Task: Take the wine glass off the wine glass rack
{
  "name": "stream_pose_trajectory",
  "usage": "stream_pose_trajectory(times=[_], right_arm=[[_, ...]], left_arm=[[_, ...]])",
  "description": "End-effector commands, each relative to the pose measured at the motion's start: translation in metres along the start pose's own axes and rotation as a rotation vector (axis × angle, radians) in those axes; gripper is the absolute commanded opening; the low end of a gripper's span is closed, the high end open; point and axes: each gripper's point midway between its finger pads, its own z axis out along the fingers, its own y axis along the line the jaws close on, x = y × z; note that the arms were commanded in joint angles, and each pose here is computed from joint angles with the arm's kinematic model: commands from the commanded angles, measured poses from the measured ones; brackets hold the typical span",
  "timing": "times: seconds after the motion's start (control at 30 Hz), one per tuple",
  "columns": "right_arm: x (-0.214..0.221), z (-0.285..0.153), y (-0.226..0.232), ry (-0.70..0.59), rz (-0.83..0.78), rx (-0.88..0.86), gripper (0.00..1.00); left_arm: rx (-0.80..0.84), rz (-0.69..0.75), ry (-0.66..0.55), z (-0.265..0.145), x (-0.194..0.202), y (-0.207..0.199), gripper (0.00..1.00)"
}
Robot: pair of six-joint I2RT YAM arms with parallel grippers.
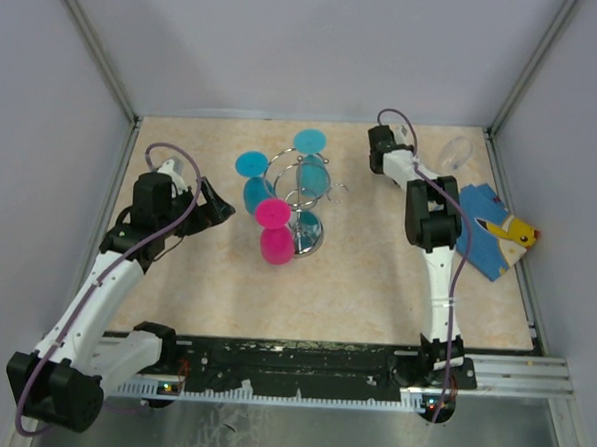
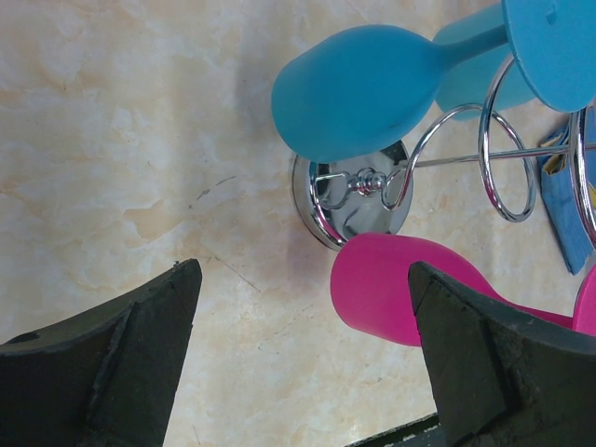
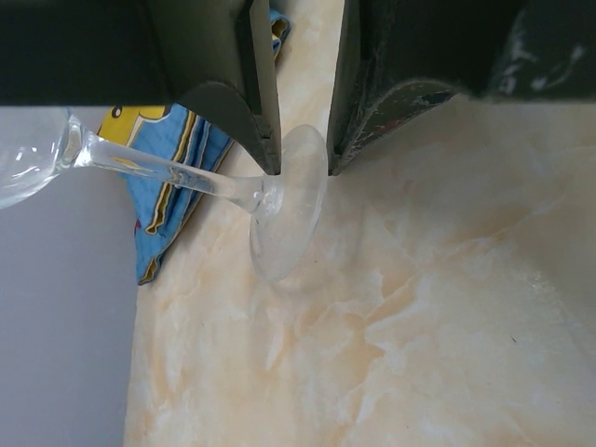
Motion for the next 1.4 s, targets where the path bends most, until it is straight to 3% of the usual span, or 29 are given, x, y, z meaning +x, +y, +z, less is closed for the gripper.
stream_pose_trajectory(times=[0.0, 0.73, 0.93, 1.13, 1.37], right_arm=[[0.002, -0.01, 0.041, -0.008, 0.029, -0.204, 0.31], [-0.012, -0.062, 0.059, -0.077, 0.113, -0.415, 0.55], [-0.01, -0.096, 0.05, -0.074, 0.174, -0.482, 0.58], [-0.008, -0.171, 0.041, -0.155, 0.356, -0.722, 0.58], [0.049, -0.217, 0.007, -0.112, 0.438, -0.671, 0.58]], left_arm=[[0.032, -0.002, -0.024, 0.0, -0.009, -0.008, 0.98], [0.036, -0.005, -0.023, 0.001, -0.009, -0.009, 0.97], [0.033, -0.005, -0.026, 0.0, -0.01, -0.009, 0.97], [0.013, -0.005, -0.027, -0.001, -0.01, -0.005, 0.97], [-0.033, 0.012, -0.062, -0.012, -0.016, 0.001, 1.0]])
